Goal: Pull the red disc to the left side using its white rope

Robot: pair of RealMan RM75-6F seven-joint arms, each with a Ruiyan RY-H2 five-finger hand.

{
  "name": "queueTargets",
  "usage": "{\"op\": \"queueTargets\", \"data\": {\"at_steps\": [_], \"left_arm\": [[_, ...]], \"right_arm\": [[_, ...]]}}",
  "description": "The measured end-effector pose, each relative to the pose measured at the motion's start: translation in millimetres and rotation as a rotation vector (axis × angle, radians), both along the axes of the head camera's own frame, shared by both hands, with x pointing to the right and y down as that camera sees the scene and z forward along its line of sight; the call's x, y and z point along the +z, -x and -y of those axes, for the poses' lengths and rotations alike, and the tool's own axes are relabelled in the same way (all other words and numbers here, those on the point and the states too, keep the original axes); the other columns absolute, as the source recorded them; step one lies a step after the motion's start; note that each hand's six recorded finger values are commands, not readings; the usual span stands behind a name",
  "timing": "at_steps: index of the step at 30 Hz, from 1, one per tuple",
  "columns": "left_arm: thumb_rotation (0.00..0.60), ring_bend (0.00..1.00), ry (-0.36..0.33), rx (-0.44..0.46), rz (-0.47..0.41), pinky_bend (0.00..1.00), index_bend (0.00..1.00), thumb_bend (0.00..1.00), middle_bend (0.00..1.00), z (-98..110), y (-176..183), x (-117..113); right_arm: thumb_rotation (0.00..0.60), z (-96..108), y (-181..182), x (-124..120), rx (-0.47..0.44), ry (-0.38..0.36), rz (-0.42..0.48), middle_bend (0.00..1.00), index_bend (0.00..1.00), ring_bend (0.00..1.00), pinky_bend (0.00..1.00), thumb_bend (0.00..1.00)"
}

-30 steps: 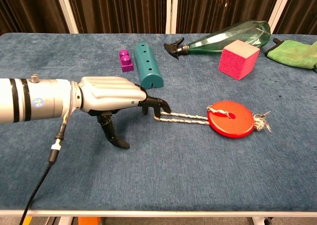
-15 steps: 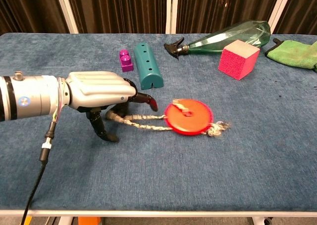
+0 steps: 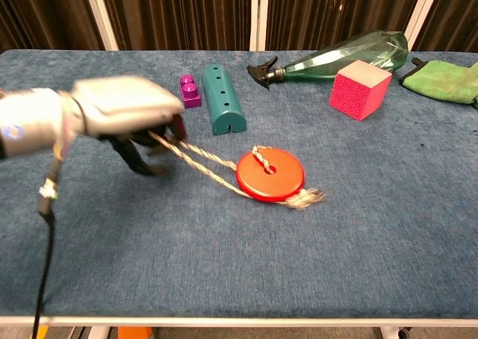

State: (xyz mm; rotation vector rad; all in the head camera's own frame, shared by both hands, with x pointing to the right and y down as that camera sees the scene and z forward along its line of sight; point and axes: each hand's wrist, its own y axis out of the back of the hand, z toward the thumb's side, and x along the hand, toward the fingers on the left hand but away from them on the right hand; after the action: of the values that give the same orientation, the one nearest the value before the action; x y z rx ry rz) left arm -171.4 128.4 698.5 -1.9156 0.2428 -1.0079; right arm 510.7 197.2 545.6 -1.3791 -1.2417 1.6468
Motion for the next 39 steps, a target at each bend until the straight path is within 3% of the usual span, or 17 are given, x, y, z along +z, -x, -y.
{"op": "queueTargets", "data": {"at_steps": [6,11,17,22,30,36,38,39], "left_arm": [[0.6,0.83,-0.108,-0.133,0.133,0.45,0.8,0.29,1.0,32,81,-28],[0.6,0.83,-0.191,-0.314,0.342,0.45,0.8,0.29,1.0,55,181,-55],[0.6,0.83,-0.28,-0.554,0.561,0.5,0.81,0.29,1.0,59,288,-100],[0.6,0.83,-0.335,-0.642,0.631,0.5,0.81,0.29,1.0,57,328,-127],[0.6,0.83,-0.329,-0.627,0.572,0.5,0.81,0.29,1.0,58,316,-124],[0.6,0.82,-0.345,-0.571,0.339,0.51,0.81,0.29,1.0,67,267,-118],[0.6,0.74,-0.349,-0.521,0.223,0.47,0.78,0.27,0.97,70,239,-113],[0.6,0.65,-0.348,-0.495,0.179,0.43,0.69,0.25,0.89,71,227,-110]], "right_arm": [[0.6,0,2,3,-0.004,0.006,0.005,0.0,0.0,0.0,0.0,0.23],[0.6,1,5,6,-0.011,0.01,0.007,0.0,0.0,0.0,0.0,0.23],[0.6,2,8,6,-0.017,0.01,0.006,0.0,0.0,0.0,0.0,0.23],[0.6,2,8,5,-0.016,0.009,0.005,0.0,0.0,0.0,0.0,0.23],[0.6,1,10,9,-0.02,0.016,0.011,0.0,0.0,0.0,0.0,0.23],[0.6,1,10,10,-0.017,0.018,0.013,0.0,0.0,0.0,0.0,0.23],[0.6,0,10,11,-0.015,0.02,0.015,0.0,0.0,0.0,0.0,0.23],[0.6,0,10,11,-0.015,0.021,0.016,0.0,0.0,0.0,0.0,0.23]]}}
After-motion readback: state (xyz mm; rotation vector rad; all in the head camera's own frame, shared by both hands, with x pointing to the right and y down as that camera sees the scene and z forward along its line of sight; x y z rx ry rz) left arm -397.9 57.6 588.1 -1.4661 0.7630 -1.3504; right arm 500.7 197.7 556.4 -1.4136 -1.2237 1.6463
